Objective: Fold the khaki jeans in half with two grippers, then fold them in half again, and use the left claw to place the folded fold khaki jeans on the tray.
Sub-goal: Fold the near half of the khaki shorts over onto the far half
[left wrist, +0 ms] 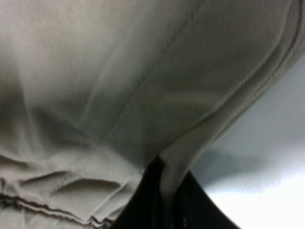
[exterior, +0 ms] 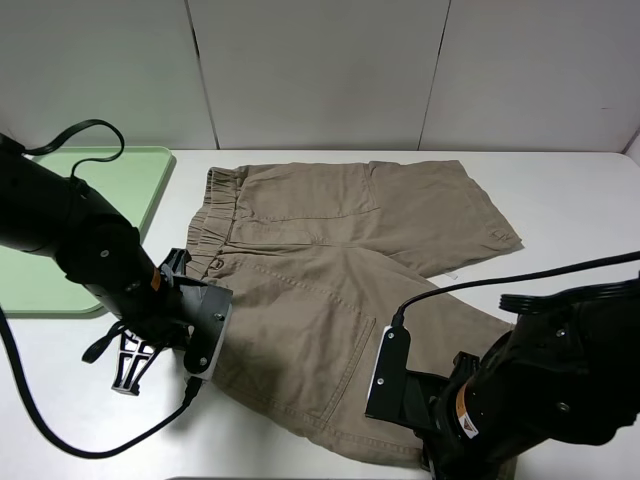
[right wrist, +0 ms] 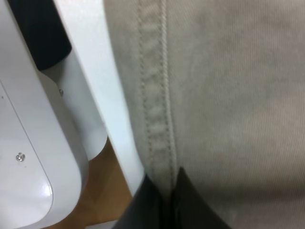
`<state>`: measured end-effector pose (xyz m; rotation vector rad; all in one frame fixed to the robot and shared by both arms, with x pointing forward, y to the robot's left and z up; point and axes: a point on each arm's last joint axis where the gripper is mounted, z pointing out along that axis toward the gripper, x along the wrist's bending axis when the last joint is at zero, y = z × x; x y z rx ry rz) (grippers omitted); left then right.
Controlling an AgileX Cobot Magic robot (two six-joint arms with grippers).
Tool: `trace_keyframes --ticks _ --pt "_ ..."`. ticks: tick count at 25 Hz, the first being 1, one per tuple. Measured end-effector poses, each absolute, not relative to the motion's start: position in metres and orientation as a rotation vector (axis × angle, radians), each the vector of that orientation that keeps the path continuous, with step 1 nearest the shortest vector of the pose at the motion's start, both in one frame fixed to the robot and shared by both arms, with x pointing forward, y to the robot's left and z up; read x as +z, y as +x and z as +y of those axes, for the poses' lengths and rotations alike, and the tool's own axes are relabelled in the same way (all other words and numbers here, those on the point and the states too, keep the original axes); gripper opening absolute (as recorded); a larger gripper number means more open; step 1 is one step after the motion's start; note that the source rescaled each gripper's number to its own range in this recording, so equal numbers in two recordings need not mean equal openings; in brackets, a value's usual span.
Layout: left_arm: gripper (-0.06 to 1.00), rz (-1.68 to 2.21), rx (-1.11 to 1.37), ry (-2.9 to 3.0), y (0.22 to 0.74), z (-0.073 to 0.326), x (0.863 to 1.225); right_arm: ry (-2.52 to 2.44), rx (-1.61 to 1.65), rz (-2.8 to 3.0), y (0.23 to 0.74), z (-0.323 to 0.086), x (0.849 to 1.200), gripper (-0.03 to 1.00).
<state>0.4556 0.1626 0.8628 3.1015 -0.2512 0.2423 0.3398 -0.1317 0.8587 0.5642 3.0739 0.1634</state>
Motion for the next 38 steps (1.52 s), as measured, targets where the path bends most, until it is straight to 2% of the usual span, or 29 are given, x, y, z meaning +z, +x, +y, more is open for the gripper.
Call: trace_keyframes --ticks 11,21,28,38 --pt "0.00 -0.251 0.223 3.116 0.455 0.164 0.866 0.584 0.000 3.132 0.344 -0.122 0.864 0.00" --pt "0.00 -0.236 0.354 3.067 0.452 0.167 0.904 0.679 -0.153 3.099 0.355 -0.111 0.883 0.00" --pt "0.00 -0.225 0.387 3.065 0.446 0.172 0.926 0.745 0.074 3.013 0.359 -0.108 0.939 0.00" --pt "0.00 -0.188 0.397 3.074 0.433 0.182 0.952 0.745 0.257 2.856 0.358 -0.126 1.022 0.00"
